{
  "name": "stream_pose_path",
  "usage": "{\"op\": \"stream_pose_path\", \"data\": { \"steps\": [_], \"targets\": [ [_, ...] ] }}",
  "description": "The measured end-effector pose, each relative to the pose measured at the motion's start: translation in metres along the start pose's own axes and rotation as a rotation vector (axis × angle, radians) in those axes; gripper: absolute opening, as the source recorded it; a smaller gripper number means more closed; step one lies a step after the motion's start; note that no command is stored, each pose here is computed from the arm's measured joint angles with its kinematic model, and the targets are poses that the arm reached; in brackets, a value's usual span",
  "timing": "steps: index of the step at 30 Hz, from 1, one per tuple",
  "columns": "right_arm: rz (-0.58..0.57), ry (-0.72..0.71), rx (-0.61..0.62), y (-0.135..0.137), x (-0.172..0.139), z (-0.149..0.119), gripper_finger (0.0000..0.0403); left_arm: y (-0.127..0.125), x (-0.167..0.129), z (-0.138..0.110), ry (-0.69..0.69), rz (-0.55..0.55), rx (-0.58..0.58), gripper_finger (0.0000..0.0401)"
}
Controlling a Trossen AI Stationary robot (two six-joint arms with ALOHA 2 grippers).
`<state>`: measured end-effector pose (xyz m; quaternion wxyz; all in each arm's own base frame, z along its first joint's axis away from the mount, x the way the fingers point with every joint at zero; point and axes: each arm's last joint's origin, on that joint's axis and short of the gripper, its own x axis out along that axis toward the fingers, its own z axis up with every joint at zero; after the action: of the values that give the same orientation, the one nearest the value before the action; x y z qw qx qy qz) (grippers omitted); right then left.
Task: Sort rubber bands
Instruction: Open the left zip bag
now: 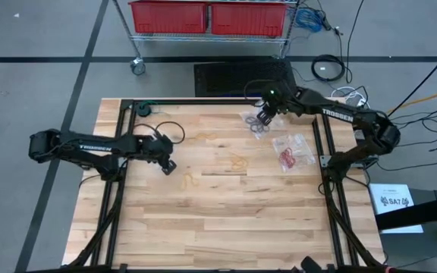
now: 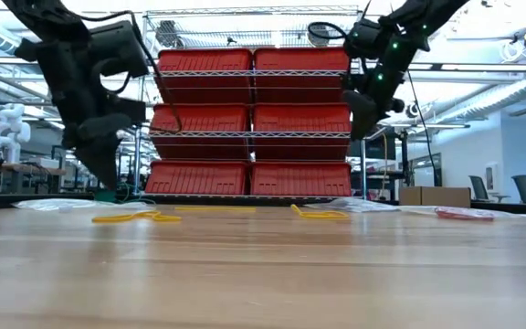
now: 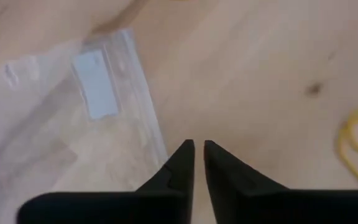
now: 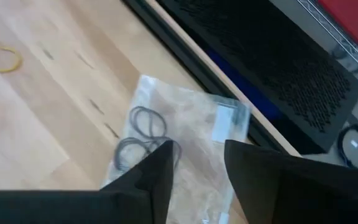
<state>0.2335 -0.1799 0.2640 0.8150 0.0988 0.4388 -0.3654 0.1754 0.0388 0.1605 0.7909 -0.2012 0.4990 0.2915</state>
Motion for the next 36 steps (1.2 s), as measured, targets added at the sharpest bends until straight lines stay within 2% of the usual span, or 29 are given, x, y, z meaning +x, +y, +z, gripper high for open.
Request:
{"op": "stream_pose_path", "data": {
  "steps": [7,11,14,18,19,29,33,36],
  "targets": [
    [0.039,-0.024,-0.062,0.02,-0.004,0.001,0.0144,-0.001,0.025,-0.004,0.091,0.144,0.001,0.0126],
    [0.052,-0.037,-0.087,0.027,-0.006,0.001,0.0144,-0.002,0.039,-0.006,0.144,0.204,-0.003,0.0141],
    [0.061,-0.045,-0.101,0.032,-0.007,0.001,0.0144,-0.005,0.043,-0.007,0.147,0.221,0.016,0.0116],
    [0.073,-0.049,-0.144,0.038,-0.009,0.001,0.0144,-0.012,0.035,-0.003,0.115,0.188,0.057,0.0027],
    [0.076,-0.051,-0.154,0.039,-0.009,0.001,0.0144,-0.013,0.032,-0.001,0.103,0.182,0.061,0.0016],
    [0.112,-0.009,-0.21,0.048,-0.014,-0.005,0.0128,-0.034,-0.012,0.034,-0.092,0.022,0.149,0.0003],
    [0.288,-0.065,-0.233,0.056,-0.035,-0.006,0.0114,-0.041,-0.031,0.047,-0.155,-0.053,0.198,0.0003],
    [0.418,-0.176,-0.302,0.065,-0.057,-0.004,0.0106,-0.044,-0.048,0.059,-0.232,-0.106,0.237,0.0002]
  ]
}}
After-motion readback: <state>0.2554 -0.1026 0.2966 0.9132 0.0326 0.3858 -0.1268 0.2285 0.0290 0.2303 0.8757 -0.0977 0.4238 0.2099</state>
